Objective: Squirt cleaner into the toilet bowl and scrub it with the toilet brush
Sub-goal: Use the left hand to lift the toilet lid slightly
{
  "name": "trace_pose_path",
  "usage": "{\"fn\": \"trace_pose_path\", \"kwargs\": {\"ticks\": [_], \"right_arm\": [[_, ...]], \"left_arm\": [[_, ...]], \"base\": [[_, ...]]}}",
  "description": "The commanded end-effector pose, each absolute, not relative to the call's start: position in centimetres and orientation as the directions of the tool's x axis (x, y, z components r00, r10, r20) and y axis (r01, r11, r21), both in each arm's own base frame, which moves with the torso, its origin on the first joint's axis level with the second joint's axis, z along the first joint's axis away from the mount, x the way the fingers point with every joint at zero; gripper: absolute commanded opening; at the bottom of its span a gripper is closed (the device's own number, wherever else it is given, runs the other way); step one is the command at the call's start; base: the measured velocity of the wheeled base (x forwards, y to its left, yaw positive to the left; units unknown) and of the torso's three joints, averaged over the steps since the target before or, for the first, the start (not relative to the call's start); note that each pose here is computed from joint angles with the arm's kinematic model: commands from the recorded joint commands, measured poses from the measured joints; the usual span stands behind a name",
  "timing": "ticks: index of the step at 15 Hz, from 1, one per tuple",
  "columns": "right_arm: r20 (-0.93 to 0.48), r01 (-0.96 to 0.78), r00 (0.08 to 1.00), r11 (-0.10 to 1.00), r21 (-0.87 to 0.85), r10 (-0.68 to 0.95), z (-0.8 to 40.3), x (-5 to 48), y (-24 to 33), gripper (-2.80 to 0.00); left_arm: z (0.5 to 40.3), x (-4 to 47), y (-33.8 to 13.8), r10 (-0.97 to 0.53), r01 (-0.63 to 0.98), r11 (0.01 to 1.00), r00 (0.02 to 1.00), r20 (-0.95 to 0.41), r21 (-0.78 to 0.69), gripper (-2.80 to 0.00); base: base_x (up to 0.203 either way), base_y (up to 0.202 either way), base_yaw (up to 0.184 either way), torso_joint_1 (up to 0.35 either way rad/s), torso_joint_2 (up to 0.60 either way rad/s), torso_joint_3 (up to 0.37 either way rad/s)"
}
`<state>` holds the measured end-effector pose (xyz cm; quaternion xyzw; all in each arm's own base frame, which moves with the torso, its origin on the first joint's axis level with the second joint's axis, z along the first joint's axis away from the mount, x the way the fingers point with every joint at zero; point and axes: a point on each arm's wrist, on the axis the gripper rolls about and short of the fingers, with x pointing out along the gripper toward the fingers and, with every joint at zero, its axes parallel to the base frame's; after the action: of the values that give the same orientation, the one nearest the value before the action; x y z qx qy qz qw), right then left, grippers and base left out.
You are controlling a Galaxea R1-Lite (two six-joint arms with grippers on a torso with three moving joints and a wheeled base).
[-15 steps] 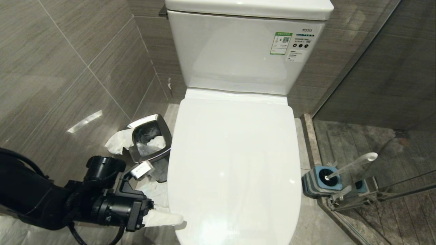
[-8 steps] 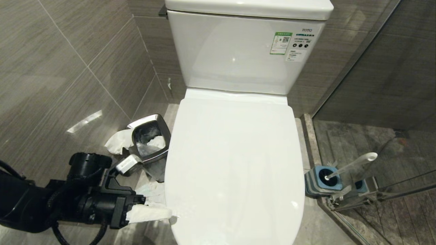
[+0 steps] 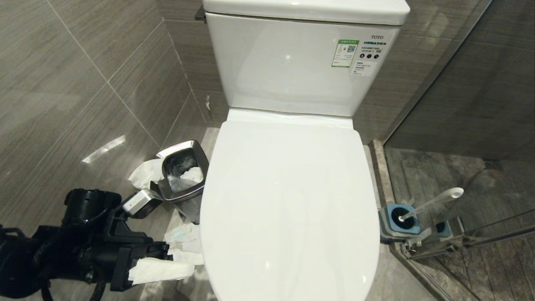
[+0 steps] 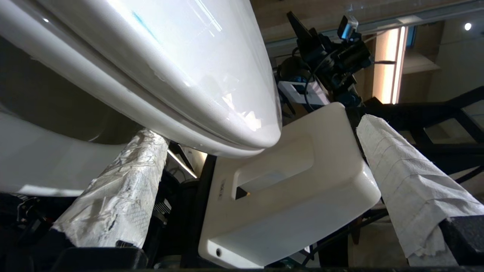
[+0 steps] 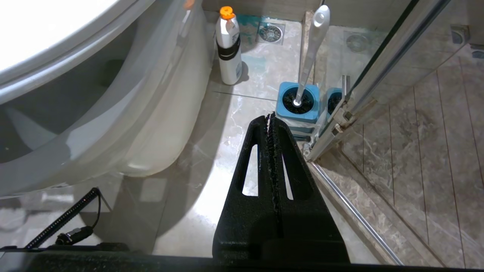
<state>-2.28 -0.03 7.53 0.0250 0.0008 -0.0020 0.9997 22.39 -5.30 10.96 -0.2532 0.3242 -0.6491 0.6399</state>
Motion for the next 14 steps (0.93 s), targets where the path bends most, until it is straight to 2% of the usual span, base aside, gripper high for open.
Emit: {"fn": "trace_pose_path", "kwargs": {"ticks": [1,4,10,14], "right_arm": [[-0.003,0.005,1.0,0.999,0.051,-0.005,7.5,-2.3,0.0,-2.8],[-0.003,0.005,1.0,0.999,0.051,-0.005,7.5,-2.3,0.0,-2.8],[-0.003,0.004,1.0,0.999,0.051,-0.004,7.5,-2.3,0.0,-2.8],[-0.003,0.005,1.0,0.999,0.051,-0.005,7.5,-2.3,0.0,-2.8]], "left_arm": [[11.5,22.0,-5.8,-0.994,0.683,0.0,-0.083,-0.077,-0.73,0.0],[11.6,21.9,-6.4,-0.992,0.687,-0.001,-0.095,-0.088,-0.727,0.0],[12.3,22.7,-8.5,-0.977,0.724,0.128,-0.027,-0.213,-0.678,0.0],[13.2,23.0,-9.2,-0.972,0.675,0.171,-0.003,-0.234,-0.718,0.0]], "base": [[0.0,0.0,0.0,0.0,0.0,0.0],[0.0,0.0,0.0,0.0,0.0,0.0],[0.0,0.0,0.0,0.0,0.0,0.0],[0.0,0.0,0.0,0.0,0.0,0.0]]}}
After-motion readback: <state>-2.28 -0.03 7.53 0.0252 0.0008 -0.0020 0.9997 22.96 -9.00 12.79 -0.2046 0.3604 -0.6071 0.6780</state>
